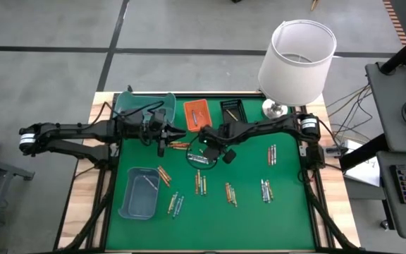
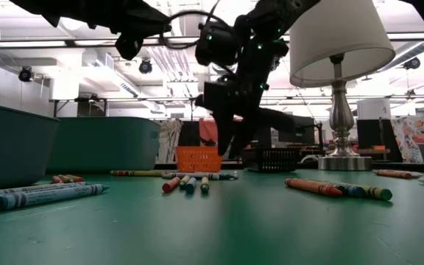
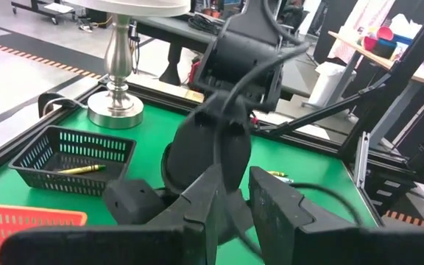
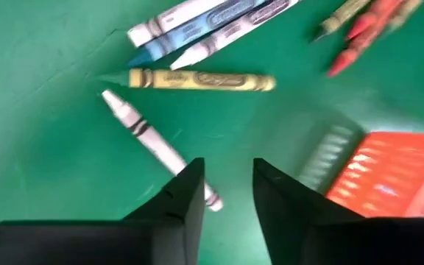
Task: Sort crayons
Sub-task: Put the white crayon into the blue bin
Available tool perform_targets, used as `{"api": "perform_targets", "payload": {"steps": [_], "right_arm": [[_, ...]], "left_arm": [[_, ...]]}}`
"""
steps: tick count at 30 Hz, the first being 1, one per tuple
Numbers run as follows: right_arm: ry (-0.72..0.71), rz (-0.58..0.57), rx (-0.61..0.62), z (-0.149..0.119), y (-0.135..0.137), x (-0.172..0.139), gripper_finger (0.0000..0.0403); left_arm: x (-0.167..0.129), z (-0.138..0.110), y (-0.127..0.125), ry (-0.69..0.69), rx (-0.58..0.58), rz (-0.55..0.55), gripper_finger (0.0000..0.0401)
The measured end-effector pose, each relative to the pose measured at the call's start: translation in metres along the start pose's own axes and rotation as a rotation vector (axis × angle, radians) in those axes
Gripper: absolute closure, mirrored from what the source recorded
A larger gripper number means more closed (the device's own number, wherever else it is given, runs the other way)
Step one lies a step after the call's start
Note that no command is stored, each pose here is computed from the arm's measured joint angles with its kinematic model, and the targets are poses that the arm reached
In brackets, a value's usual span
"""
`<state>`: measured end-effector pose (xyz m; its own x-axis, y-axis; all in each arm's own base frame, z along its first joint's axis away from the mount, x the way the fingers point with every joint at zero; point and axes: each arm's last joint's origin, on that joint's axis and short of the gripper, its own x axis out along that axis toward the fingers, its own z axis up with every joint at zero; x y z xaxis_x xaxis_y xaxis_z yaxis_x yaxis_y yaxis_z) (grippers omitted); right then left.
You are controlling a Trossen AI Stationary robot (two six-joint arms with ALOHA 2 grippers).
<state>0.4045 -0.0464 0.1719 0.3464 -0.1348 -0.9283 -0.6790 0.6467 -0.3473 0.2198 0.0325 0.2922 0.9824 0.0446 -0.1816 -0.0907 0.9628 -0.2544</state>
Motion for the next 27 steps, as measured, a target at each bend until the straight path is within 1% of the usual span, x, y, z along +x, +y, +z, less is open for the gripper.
{"api": "perform_targets", "payload": {"steps": [4,8,18,27], "right_arm": [[0.02,0.028,-0.003,-0.0009,0.003,0.01,0.0264],[0.022,0.032,-0.009,-0.0009,0.0034,0.0121,0.0258],[0.025,0.036,-0.063,-0.0021,0.0031,0.0121,0.0276],[0.035,0.052,-0.076,-0.0032,0.0047,0.012,0.029]], "left_arm": [[0.0,0.0001,0.0,-0.001,0.004,0.0,0.0346],[0.0,0.0001,0.0,-0.001,0.004,0.0,0.0346],[0.0,0.0003,-0.0001,-0.003,0.019,-0.001,0.0346],[0.0,0.0005,-0.0001,-0.005,0.02,-0.001,0.0346]]}}
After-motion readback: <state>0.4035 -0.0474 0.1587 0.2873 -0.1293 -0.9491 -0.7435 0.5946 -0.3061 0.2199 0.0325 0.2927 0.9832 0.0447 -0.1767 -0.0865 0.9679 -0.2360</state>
